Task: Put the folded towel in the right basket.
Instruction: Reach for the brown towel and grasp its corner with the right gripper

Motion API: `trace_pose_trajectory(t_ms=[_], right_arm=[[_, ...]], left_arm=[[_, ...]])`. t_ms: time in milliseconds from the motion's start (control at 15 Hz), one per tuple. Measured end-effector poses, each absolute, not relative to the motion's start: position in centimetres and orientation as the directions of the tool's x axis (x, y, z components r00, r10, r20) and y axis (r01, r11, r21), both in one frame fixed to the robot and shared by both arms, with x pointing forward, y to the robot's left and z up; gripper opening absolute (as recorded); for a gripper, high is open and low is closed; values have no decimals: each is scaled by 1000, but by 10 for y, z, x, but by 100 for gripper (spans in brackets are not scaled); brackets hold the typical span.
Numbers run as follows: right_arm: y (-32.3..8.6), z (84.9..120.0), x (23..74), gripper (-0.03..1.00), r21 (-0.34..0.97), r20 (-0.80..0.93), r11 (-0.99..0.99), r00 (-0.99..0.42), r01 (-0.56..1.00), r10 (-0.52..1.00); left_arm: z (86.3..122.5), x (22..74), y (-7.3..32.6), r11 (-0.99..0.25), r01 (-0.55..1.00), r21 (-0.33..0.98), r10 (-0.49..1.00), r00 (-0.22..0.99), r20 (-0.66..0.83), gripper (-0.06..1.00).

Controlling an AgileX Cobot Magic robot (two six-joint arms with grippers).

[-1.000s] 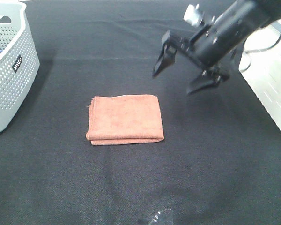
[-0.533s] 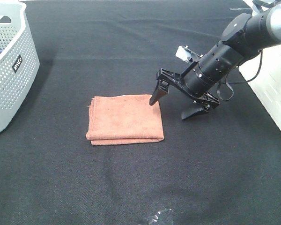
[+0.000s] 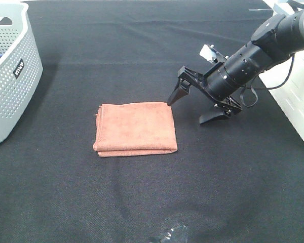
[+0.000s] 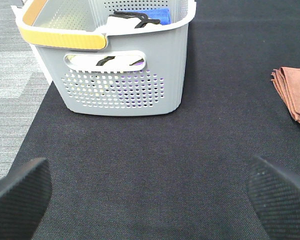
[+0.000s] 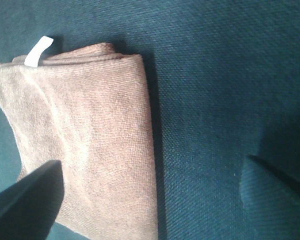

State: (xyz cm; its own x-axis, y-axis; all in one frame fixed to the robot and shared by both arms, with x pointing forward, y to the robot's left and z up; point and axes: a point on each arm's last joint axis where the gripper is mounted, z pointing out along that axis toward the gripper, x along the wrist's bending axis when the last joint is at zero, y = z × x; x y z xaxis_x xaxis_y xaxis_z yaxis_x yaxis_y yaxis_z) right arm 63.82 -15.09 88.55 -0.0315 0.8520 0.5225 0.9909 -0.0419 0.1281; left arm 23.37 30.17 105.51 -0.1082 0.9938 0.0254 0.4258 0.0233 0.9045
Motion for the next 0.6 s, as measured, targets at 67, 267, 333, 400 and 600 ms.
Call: trace_pose_trajectory(t_ms=[67,267,333,400,600], right_arm=[[-151,878,638,92,123,516,-21,-46,992,855],[-149,868,638,91,90,529,-19,-32,996,848],[-149,866,638,91,81,536,-17,-29,997,843],[-148,866,638,91,78,540,-12,-32,997,841],[-148,864,638,91,76,541,-7,-35,997,840]], left_arm=[[1055,234,302,23,426,905,994,-108,25,99],[1055,234,302,23,426,905,994,-108,25,99],[1055,234,302,23,426,905,994,-108,25,99],[1055,234,302,23,426,905,994,-108,25,99],[1055,234,302,23,426,905,994,-108,25,99]])
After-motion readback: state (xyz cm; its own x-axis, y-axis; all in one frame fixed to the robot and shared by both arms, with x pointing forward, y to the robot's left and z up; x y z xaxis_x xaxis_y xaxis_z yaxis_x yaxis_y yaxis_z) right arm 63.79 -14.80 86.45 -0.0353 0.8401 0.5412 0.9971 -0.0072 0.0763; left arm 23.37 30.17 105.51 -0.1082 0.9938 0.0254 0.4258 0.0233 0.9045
